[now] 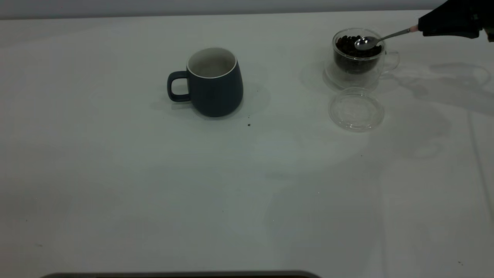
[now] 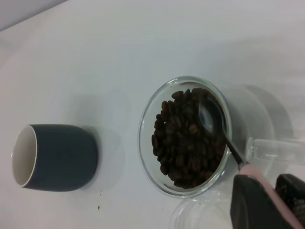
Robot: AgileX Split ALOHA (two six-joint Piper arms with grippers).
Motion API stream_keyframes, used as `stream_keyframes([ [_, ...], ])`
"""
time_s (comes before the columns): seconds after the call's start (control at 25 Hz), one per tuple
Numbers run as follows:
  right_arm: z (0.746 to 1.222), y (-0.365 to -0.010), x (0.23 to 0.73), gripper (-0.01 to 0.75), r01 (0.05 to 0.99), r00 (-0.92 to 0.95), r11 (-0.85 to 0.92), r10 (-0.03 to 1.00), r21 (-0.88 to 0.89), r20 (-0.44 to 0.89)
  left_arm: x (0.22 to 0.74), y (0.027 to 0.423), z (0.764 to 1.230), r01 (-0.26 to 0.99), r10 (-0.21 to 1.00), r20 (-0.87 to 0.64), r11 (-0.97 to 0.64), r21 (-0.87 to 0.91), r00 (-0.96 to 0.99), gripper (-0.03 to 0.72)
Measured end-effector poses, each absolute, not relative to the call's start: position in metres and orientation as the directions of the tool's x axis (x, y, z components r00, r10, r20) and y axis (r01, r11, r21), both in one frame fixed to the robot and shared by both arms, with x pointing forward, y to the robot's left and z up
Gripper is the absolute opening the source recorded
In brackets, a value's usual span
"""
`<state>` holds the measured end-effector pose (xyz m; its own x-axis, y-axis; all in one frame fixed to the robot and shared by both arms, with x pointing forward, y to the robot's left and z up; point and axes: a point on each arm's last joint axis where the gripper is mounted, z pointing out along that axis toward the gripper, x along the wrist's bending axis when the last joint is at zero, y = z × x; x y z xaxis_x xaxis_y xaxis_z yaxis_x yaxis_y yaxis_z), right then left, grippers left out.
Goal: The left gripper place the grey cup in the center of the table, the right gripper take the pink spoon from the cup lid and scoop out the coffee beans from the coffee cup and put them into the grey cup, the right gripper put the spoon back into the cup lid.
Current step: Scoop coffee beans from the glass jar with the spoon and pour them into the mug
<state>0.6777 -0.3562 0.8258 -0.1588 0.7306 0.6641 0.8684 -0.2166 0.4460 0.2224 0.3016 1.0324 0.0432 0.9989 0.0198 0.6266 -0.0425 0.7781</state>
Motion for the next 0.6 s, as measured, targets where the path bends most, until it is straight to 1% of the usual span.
stream_keyframes([
  [0.4, 0.808, -0.344, 0.673, 0.098, 0.903, -0.131, -0.224, 0.671, 0.368, 0.729, 0.222, 0.302, 1.032, 0.627, 0.999, 0.02, -0.043, 0.778, 0.043, 0.565],
  [0.6, 0.807, -0.349, 0.672, 0.098, 0.906, -0.035, -0.304, 0.637, 0.293, 0.77, 0.222, 0.302, 1.032, 0.627, 0.999, 0.02, -0.043, 0.778, 0.043, 0.565],
])
